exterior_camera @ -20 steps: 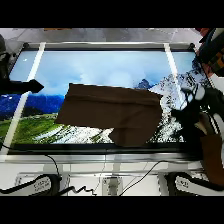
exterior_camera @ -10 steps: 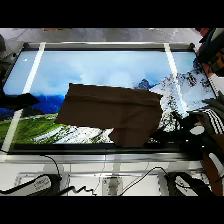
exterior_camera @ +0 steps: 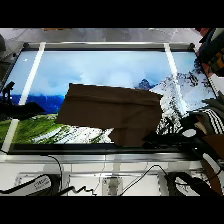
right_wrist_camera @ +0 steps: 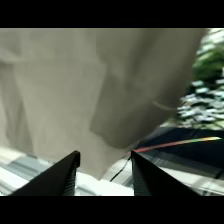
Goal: Fold the clothes and pants, and hang the long-sleeved shirts on hangers.
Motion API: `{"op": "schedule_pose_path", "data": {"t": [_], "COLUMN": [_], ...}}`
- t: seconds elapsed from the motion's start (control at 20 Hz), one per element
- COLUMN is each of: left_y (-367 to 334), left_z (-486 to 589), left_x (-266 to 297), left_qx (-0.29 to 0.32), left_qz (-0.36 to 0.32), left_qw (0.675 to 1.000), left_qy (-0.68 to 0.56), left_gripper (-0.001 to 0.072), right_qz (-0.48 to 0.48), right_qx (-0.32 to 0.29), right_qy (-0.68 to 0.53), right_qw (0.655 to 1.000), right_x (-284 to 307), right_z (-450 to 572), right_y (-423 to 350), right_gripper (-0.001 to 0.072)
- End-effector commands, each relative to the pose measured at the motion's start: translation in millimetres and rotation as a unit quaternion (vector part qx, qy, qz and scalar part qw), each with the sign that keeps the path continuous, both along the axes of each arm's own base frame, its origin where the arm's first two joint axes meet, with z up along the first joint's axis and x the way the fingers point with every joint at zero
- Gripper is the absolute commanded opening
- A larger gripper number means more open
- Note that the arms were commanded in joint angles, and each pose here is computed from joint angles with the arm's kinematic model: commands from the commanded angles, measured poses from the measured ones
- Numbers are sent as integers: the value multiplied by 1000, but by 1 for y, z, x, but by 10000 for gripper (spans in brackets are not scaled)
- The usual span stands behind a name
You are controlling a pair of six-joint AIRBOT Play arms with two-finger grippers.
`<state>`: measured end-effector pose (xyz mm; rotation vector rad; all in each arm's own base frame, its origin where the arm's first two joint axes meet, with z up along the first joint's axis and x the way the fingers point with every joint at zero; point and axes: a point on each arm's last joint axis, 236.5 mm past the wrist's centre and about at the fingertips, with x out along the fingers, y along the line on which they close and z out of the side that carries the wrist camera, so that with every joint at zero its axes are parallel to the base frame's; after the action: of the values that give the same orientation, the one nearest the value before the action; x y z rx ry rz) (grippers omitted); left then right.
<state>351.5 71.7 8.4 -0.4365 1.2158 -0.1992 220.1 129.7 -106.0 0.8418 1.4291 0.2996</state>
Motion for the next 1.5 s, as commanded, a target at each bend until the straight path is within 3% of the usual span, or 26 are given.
{"op": "schedule_pose_path", "data": {"t": [0.0, 0.15, 0.35, 0.5, 0.65, 0.9, 1.15, 1.3, 1.45], "left_y": [1, 6, -7, -33, -44, -40, -33, -36, -34], "left_z": [-14, -36, -67, -76, -87, -120, -123, -113, -89], "left_x": [-5, -22, -53, -51, -29, -14, 11, 23, 36], "left_qx": [1, 20, 13, -45, -99, -111, -110, -124, -121], "left_qz": [8, 3, -37, -46, -10, 28, 58, 55, 45], "left_qw": [1000, 999, 996, 996, 994, 992, 992, 991, 991], "left_qy": [9, 41, 76, 64, 50, 60, 15, -15, -42], "left_gripper": [599, 598, 597, 597, 597, 596, 432, 33, 28], "right_qz": [22, 30, 37, 34, 34, 36, 44, 49, 70], "right_qx": [6, -5, -2, 2, 2, 6, 0, -8, -27], "right_qy": [-1, -13, -14, -15, -17, -14, -27, -41, -93], "right_qw": [1000, 999, 999, 999, 999, 999, 999, 998, 993], "right_x": [-5, -3, -5, -3, -3, -4, -2, 7, 36], "right_z": [0, -2, -1, 1, 1, 2, 1, 6, 30], "right_y": [18, 23, 28, 30, 29, 31, 30, 27, 23], "right_gripper": [182, 11, 11, 11, 12, 11, 11, 11, 10]}}
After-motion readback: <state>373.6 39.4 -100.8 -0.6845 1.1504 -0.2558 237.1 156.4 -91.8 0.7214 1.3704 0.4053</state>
